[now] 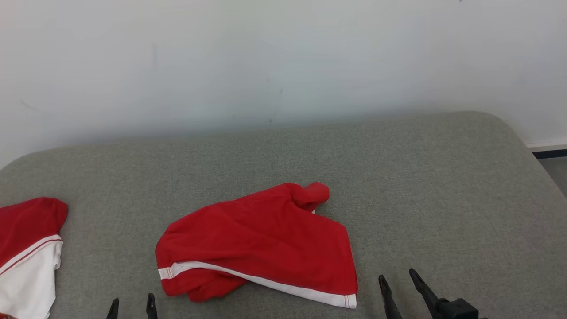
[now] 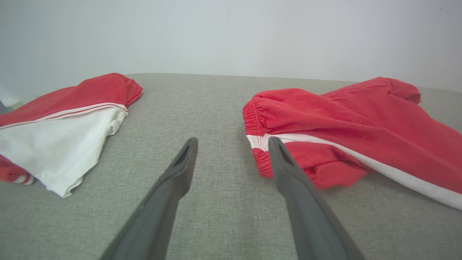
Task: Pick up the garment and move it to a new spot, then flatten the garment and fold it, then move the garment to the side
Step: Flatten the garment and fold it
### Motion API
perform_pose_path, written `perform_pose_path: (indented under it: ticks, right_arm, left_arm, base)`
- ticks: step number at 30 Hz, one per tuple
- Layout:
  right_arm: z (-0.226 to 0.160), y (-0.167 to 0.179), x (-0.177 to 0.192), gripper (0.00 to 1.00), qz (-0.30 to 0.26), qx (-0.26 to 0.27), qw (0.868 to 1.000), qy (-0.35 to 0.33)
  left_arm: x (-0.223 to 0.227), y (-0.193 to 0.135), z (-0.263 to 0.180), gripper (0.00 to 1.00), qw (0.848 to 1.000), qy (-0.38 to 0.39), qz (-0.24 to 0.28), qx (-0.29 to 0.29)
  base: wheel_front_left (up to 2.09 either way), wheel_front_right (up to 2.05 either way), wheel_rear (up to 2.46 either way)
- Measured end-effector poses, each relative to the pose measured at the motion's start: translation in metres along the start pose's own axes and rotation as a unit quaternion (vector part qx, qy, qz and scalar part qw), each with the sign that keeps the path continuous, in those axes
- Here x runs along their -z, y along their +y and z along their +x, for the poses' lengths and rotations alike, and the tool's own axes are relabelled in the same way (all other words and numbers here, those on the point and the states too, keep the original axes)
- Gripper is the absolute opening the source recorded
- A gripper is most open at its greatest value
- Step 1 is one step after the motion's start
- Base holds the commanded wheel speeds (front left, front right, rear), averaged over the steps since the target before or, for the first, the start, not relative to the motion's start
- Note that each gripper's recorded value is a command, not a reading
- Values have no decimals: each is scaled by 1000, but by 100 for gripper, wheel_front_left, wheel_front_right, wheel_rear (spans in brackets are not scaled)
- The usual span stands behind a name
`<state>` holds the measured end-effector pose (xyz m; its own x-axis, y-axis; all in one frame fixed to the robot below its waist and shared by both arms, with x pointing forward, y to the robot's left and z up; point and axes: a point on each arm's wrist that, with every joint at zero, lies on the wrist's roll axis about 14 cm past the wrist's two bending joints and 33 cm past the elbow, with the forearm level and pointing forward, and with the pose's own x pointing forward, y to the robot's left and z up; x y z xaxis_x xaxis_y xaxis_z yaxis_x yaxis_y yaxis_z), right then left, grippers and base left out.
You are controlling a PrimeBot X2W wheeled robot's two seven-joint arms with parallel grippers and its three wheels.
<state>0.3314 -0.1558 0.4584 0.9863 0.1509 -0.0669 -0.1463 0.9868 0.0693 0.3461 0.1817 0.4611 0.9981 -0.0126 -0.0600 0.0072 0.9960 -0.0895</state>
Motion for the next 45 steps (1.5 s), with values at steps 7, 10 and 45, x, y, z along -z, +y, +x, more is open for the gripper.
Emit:
perform_pose_path:
  ticks: [7,10,45]
  right_arm:
    - [1,8,10,100,4,-10,1000,16]
    - [-2,23,30,100,11,-34,998,49]
    - [21,35,73,0,26,-98,986,135]
  left_arm:
    - [4,3,3,100,1000,7,0,-6]
    - [9,-1,5,100,1000,15,-7,-1]
    - [32,-13,21,100,998,51,-22,4]
  base:
    - [0,0,0]
    - [0,0,0]
    - [0,0,0]
